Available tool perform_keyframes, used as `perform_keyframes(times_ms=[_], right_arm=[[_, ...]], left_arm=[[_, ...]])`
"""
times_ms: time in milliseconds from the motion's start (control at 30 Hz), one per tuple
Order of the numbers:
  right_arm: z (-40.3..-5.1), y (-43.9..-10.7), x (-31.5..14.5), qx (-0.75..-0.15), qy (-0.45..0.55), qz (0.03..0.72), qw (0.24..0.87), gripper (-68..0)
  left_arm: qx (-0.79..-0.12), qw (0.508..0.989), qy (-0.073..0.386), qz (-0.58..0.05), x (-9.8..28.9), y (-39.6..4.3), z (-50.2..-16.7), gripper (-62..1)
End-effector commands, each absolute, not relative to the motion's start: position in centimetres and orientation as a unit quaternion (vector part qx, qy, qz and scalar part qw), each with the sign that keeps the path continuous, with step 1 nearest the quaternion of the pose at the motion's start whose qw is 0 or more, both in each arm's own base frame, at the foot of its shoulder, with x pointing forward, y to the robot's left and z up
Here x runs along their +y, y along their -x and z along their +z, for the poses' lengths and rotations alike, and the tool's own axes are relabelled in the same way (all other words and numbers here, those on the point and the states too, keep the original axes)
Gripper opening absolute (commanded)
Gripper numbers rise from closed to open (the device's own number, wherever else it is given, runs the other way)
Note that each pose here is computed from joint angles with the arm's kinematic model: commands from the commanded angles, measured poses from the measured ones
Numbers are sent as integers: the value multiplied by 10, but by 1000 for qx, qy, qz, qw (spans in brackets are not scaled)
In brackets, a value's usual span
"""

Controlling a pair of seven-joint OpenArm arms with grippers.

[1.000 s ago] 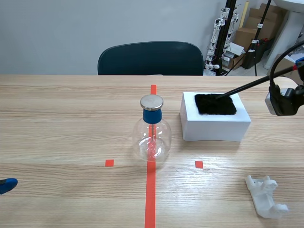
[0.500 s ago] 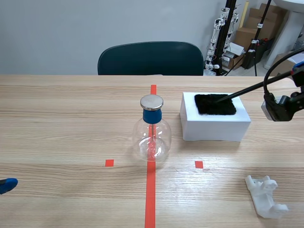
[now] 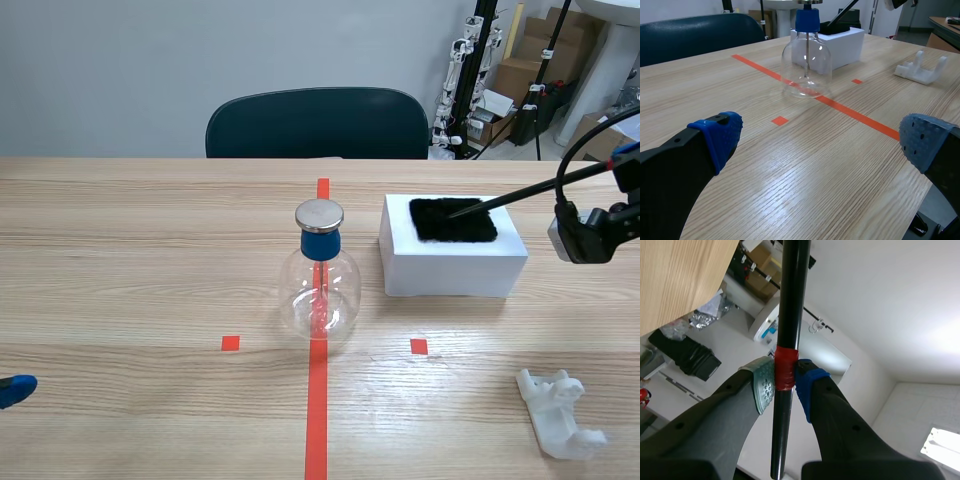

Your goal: Do the electroscope experiment. rub the rod on the fur

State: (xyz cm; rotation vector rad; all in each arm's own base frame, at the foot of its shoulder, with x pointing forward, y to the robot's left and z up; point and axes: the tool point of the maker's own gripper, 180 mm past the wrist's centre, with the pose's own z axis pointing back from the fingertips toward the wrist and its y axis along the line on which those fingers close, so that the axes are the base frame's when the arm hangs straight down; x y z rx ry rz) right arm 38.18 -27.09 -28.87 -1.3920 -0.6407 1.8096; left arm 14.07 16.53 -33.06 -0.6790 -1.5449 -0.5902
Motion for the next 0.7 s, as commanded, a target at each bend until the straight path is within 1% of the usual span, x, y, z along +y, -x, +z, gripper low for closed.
perform_keyframes(times_ms=[0, 100, 200, 267, 333, 467, 533, 600, 667], right_arm=[[-285, -385, -259, -266, 540, 715, 355, -651], [-283, -386, -258, -267, 549, 705, 362, -651], [-274, -387, -275, -246, 578, 680, 378, -651], [-268, -386, -285, -232, 593, 672, 378, -651], [-267, -387, -285, -228, 594, 680, 365, -651], [-275, -387, -261, -245, 567, 722, 312, -651], [-274, -387, -254, -250, 565, 729, 294, -651], [-269, -389, -254, -251, 573, 723, 293, -651], [-263, -390, -262, -245, 590, 706, 307, -651]], left_arm=[[-688, 612, 295, -256, 167, -145, -321, 14], [-688, 612, 295, -256, 167, -145, -321, 14], [-688, 612, 295, -256, 167, -145, -321, 14], [-688, 612, 295, -256, 167, -145, -321, 14], [-688, 612, 295, -256, 167, -145, -321, 14], [-688, 612, 295, -256, 167, -145, -321, 14], [-688, 612, 295, -256, 167, -145, -321, 14], [-688, 612, 295, -256, 167, -145, -321, 14], [-688, 612, 295, -256, 167, -145, -321, 14]])
